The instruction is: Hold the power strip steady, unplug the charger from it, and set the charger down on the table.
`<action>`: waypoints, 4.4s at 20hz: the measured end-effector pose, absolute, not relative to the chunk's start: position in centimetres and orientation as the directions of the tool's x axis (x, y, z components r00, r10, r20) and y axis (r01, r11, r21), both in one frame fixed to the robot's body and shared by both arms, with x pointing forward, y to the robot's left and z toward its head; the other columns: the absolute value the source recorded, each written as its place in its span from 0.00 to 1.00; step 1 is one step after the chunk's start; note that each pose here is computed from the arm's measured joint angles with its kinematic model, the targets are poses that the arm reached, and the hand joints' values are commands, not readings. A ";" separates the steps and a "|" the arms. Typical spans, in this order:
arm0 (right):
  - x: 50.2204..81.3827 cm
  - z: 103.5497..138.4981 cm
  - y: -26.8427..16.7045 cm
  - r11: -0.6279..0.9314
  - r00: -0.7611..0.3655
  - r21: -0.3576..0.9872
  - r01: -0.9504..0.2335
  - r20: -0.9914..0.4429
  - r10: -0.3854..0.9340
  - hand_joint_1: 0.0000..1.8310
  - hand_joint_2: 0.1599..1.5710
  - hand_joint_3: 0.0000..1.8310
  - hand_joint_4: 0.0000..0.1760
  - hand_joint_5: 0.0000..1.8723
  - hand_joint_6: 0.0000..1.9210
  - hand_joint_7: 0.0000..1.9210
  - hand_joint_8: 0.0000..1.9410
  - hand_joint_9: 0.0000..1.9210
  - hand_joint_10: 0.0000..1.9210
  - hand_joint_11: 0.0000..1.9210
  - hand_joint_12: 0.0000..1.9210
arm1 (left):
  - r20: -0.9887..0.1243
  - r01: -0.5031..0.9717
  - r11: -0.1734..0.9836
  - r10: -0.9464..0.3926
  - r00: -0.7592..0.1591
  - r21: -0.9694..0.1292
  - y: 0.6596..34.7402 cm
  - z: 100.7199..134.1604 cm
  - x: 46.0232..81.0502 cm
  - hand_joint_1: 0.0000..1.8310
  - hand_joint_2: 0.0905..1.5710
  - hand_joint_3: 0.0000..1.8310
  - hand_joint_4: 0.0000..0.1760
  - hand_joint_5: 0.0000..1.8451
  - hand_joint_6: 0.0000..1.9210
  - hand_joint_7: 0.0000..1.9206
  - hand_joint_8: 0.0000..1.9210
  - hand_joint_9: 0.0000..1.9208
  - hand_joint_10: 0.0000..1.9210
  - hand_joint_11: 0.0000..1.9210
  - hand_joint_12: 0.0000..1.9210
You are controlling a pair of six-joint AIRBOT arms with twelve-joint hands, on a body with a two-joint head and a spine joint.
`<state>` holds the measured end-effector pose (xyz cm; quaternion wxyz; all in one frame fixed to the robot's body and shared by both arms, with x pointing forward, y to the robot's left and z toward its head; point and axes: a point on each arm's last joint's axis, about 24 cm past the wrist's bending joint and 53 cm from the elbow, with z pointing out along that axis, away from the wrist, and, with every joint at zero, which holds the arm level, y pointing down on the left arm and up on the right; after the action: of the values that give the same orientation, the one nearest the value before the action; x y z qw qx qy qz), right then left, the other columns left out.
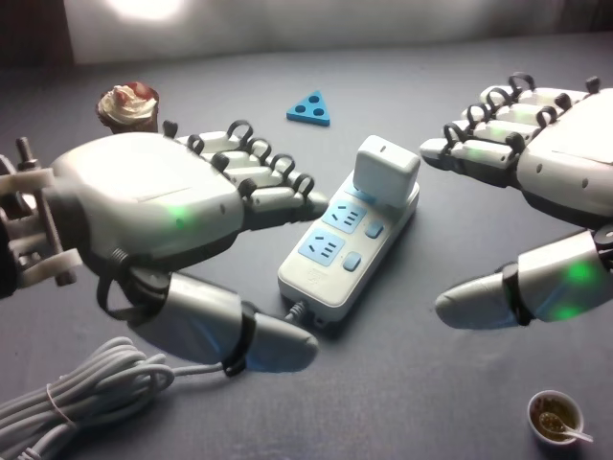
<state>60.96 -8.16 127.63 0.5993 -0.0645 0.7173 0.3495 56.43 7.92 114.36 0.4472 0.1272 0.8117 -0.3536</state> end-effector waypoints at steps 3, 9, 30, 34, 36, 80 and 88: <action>61.1 128.2 -8.6 0.746 -0.264 0.421 -0.515 -0.907 0.329 0.00 0.47 0.00 0.00 0.01 0.00 0.02 0.00 0.02 0.00 0.01 0.00 | -0.813 0.523 0.719 -0.101 -0.573 -0.458 7.6 114.2 56.6 0.00 0.62 0.01 0.00 0.08 0.00 0.08 0.00 0.07 0.00 0.00 0.08; 61.6 128.4 -9.3 0.743 -0.276 0.469 -0.478 -0.883 0.379 0.00 0.47 0.00 0.00 0.01 0.00 0.02 0.01 0.02 0.01 0.01 0.01 | -0.786 0.520 0.715 -0.066 -0.615 -0.467 6.2 112.4 56.5 0.00 0.62 0.00 0.00 0.07 0.00 0.09 0.00 0.08 0.01 0.01 0.09; 62.2 128.7 -10.4 0.720 -0.294 0.566 -0.401 -0.824 0.484 0.58 0.61 0.01 0.00 0.00 0.00 0.00 0.00 0.00 0.00 0.01 0.01 | -0.754 0.526 0.722 0.010 -0.657 -0.449 3.7 106.8 57.8 0.00 0.63 0.00 0.00 0.06 0.00 0.06 0.00 0.05 0.00 0.00 0.08; 62.3 128.6 -11.1 0.708 -0.293 0.623 -0.333 -0.782 0.551 0.58 0.62 0.01 0.00 0.00 0.00 0.00 0.00 0.00 0.00 0.01 0.01 | -0.762 0.534 0.721 0.014 -0.648 -0.441 3.2 106.4 58.6 0.01 0.63 0.00 0.00 0.06 0.00 0.05 0.00 0.04 0.00 0.00 0.08; 62.5 128.2 -11.9 0.692 -0.300 0.666 -0.278 -0.744 0.596 0.58 0.63 0.01 0.00 0.00 0.00 0.00 0.00 0.00 0.00 0.01 0.01 | -0.764 0.534 0.725 0.016 -0.645 -0.436 3.2 106.2 59.0 0.01 0.63 0.00 0.00 0.06 0.00 0.06 0.00 0.05 0.00 0.01 0.08; 71.2 122.7 -4.9 0.330 -0.258 0.930 0.164 -0.282 0.924 0.53 0.66 0.00 0.00 0.07 0.00 0.07 0.00 0.06 0.00 0.06 0.06 | -0.724 0.504 0.738 0.030 -0.689 -0.449 3.0 102.8 58.6 0.01 0.63 0.00 0.00 0.07 0.00 0.07 0.00 0.05 0.00 0.02 0.05; 72.7 122.6 -4.4 0.291 -0.234 0.940 0.179 -0.247 0.940 0.55 0.68 0.00 0.00 0.21 0.00 0.22 0.00 0.22 0.01 0.08 0.32 | -0.722 0.499 0.738 0.024 -0.691 -0.454 3.0 102.9 58.7 0.01 0.63 0.00 0.00 0.07 0.00 0.06 0.00 0.05 0.00 0.01 0.04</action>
<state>72.71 -4.40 122.60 0.4529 0.4215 0.6637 0.4203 58.65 3.03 102.87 0.3622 0.1522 0.8590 -0.3284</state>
